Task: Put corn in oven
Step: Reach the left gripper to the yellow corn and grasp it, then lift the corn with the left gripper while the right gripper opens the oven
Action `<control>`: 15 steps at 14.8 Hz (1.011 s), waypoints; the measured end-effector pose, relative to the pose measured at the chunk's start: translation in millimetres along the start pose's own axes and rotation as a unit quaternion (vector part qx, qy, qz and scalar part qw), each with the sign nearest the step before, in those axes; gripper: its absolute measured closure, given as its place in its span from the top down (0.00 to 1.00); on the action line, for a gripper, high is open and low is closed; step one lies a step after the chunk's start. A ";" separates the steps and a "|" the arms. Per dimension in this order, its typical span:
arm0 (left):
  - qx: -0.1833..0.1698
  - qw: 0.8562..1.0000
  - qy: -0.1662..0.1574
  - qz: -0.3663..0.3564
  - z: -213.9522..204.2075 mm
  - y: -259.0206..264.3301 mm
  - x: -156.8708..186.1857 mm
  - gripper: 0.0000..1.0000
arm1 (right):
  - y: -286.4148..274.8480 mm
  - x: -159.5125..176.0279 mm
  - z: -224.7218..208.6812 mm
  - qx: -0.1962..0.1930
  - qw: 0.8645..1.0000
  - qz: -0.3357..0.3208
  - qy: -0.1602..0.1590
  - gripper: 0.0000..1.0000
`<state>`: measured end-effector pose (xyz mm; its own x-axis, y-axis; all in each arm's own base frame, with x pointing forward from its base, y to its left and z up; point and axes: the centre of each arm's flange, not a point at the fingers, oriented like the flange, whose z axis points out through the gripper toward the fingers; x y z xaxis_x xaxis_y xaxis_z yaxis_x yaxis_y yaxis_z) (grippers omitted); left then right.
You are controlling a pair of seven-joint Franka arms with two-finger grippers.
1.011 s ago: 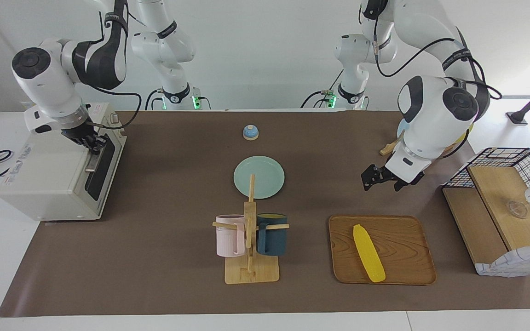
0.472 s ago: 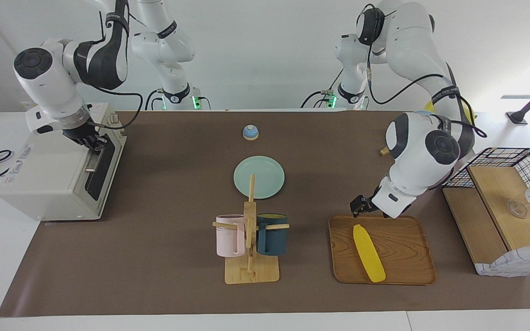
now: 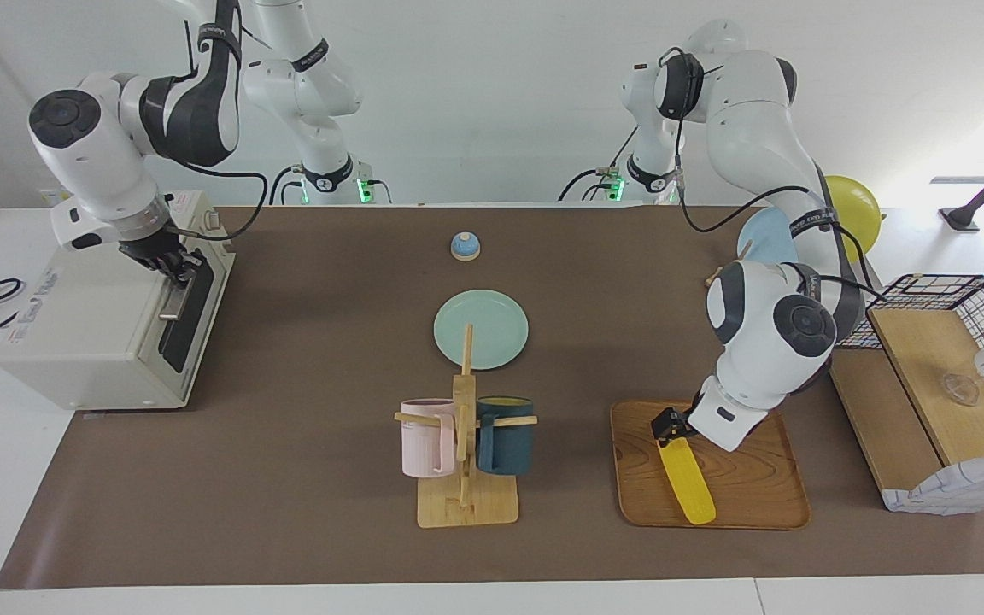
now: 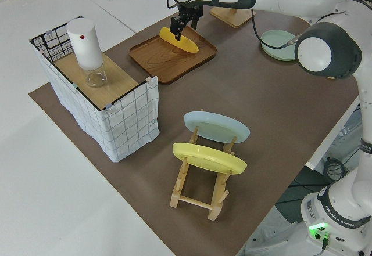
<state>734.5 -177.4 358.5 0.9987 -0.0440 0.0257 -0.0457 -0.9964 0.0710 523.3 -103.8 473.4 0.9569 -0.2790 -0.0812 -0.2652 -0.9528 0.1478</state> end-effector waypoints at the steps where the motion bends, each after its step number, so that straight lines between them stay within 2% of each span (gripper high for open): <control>1: 0.000 1.000 0.001 0.000 3.8 1.5 0.5 1.00 | -0.8 -0.2 0.5 0.004 1.000 0.001 -0.001 0.01; 6: 0.012 1.000 -0.011 -0.004 43.0 -7.0 7.9 1.00 | -2.7 -0.7 1.1 0.010 1.000 0.002 -0.003 0.01; 15: 0.013 1.000 0.013 -0.002 45.1 -5.0 24.4 1.00 | -9.3 -2.2 3.8 0.025 1.000 0.003 -0.007 0.01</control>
<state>760.1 -176.7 313.8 0.9980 -0.0385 0.0505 -0.0409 -0.9981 0.0460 523.2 -94.8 468.4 0.9539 -0.2853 -0.0935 -0.2763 -0.9560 0.0987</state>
